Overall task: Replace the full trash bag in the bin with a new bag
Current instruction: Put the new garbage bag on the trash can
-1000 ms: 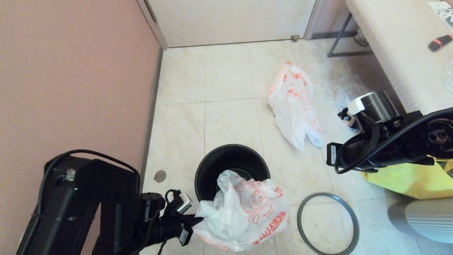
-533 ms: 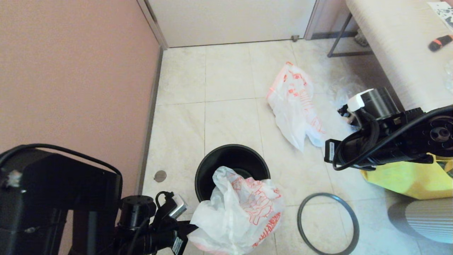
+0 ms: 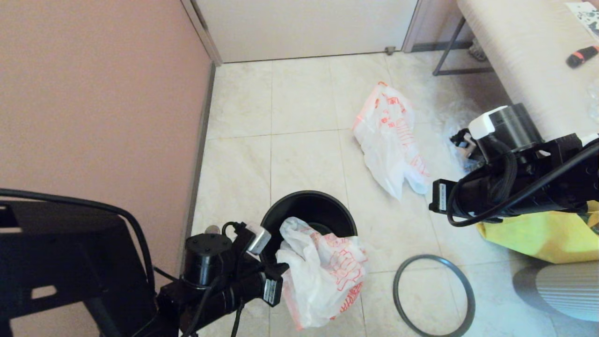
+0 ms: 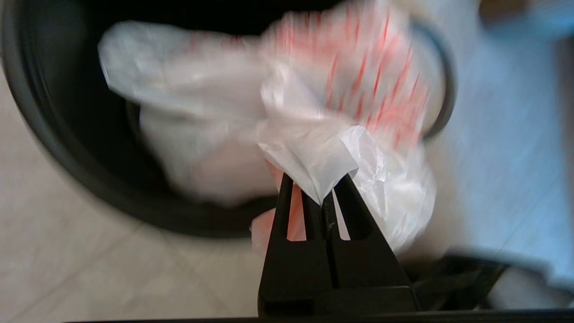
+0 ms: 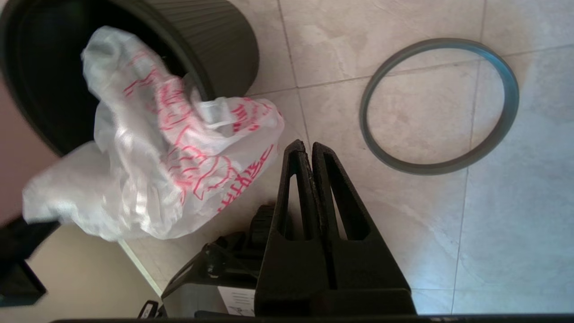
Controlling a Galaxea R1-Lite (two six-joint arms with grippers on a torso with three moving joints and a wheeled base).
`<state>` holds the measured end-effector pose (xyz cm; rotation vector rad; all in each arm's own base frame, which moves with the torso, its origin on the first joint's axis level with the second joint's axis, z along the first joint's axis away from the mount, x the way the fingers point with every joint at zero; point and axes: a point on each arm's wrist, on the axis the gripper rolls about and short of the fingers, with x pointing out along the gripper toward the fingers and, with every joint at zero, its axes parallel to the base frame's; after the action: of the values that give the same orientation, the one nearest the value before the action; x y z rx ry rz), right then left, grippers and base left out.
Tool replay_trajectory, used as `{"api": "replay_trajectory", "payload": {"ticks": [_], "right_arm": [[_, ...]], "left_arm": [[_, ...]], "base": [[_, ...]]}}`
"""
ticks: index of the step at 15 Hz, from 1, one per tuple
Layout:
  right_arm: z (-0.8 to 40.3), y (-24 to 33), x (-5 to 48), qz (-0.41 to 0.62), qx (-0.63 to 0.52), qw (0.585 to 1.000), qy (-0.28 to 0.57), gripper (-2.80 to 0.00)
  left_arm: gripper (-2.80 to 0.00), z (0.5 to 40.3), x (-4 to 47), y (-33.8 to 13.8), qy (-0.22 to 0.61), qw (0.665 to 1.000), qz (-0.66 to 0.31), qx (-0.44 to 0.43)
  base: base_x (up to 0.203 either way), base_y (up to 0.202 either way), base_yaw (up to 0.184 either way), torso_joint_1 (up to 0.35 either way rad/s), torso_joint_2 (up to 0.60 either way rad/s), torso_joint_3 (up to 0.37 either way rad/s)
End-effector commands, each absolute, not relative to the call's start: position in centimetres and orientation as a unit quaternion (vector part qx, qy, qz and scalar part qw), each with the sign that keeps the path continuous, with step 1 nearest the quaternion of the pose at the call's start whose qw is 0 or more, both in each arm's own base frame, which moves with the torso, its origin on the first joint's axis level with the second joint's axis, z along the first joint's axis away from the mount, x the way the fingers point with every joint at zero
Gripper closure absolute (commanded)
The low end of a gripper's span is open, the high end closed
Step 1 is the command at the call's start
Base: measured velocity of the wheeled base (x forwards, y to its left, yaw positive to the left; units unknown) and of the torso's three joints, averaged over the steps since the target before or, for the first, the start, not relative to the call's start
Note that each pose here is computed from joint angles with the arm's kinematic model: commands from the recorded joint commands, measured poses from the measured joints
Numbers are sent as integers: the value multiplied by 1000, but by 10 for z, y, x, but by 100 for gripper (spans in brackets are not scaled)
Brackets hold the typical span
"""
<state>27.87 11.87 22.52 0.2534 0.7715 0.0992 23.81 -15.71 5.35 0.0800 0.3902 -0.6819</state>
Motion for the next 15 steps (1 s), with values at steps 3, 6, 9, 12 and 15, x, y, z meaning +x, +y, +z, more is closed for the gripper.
{"api": "replay_trajectory", "payload": {"ticks": [3,6,9,12,15], "right_arm": [[227,123,276,58,122,918,372,0],[226,137,270,82,115,918,369,0],[218,157,272,102,102,920,365,0],[202,182,270,118,32,920,373,0],[199,202,269,155,-8,919,361,0]], "left_arm": [[0,113,262,-175,160,932,-326,-7],[0,139,291,-191,139,944,-297,-23],[0,149,311,-201,145,956,-250,-44],[0,135,331,-204,155,964,-207,-58],[0,149,352,-200,134,971,-181,-83]], "base": [[0,0,0,0,0,0],[0,0,0,0,0,0],[0,0,0,0,0,0],[0,0,0,0,0,0],[0,0,0,0,0,0]]}}
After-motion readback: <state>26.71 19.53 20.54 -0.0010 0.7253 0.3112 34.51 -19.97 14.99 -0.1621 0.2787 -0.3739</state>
